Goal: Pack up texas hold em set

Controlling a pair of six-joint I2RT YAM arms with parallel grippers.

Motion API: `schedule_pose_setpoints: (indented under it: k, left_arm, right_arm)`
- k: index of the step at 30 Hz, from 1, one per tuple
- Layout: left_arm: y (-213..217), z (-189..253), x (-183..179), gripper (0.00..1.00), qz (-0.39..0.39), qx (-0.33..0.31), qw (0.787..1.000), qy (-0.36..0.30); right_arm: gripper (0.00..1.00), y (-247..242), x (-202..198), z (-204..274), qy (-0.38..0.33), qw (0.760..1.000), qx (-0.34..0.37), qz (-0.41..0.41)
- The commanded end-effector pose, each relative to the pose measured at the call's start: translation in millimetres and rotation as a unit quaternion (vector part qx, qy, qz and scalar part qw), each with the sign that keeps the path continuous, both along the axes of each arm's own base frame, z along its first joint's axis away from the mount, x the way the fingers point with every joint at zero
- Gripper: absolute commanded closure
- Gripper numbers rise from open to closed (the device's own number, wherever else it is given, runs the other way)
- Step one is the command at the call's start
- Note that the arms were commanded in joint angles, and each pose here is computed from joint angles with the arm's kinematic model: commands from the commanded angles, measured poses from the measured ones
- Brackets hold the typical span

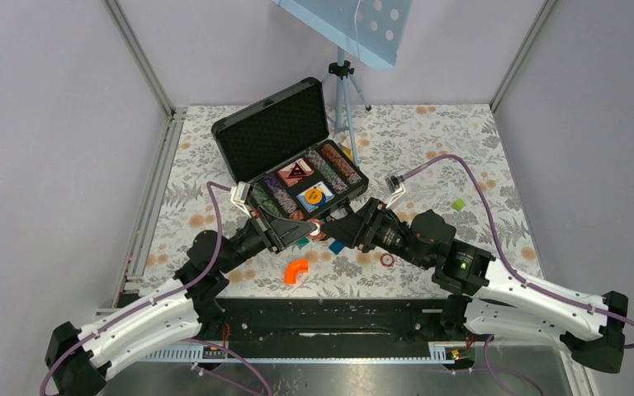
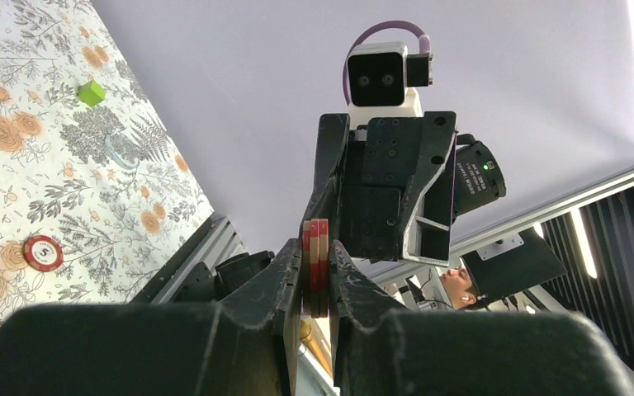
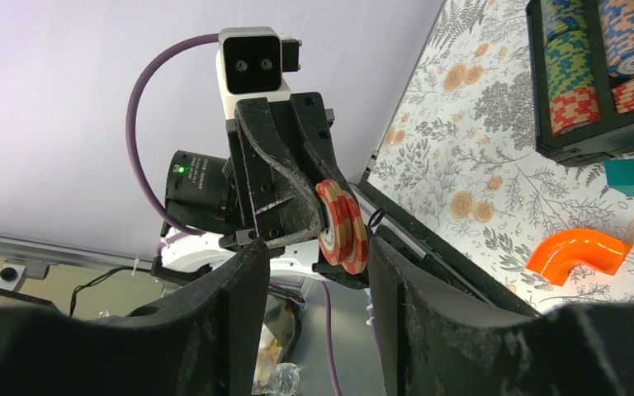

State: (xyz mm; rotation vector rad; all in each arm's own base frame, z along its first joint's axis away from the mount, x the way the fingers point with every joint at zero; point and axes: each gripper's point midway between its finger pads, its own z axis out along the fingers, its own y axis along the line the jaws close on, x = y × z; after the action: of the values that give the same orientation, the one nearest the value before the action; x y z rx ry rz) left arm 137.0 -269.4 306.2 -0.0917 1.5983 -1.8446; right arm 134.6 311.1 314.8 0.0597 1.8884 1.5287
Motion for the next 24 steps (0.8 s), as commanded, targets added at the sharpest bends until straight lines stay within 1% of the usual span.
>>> schedule_pose_setpoints:
  k: [1,5,8,11,16,20,24]
  left_arm:
    - [8.8,41.4,-3.3,1.00,0.010,-0.051,0.998,-0.034]
    - [9.9,43.4,-3.3,1.00,0.012,-0.052,0.998,-0.035]
    - [9.7,43.3,-3.5,1.00,0.011,-0.051,0.998,-0.034]
    - [10.9,46.4,-4.2,1.00,0.011,-0.056,0.998,-0.036]
    - [12.9,52.0,-5.4,1.00,0.012,-0.059,0.997,-0.038]
    - [11.5,51.8,-5.8,1.00,0.009,-0.055,0.998,-0.038]
    - [10.3,49.6,-5.0,1.00,0.008,-0.054,0.998,-0.035]
  right_arm:
    - [0.46,1.5,-3.9,25.2,-0.018,0.999,0.038,0.016]
    - [0.49,5.6,-8.1,29.8,-0.023,0.998,0.045,0.032]
    - [0.49,8.0,-8.8,29.0,-0.023,0.998,0.042,0.037]
    - [0.44,10.3,-9.7,28.1,-0.021,0.998,0.039,0.042]
    - [0.42,11.2,-10.6,26.1,-0.021,0.998,0.034,0.045]
    - [0.48,12.8,-13.2,28.4,-0.026,0.998,0.034,0.055]
    - [0.52,14.6,-13.6,30.6,-0.029,0.997,0.038,0.058]
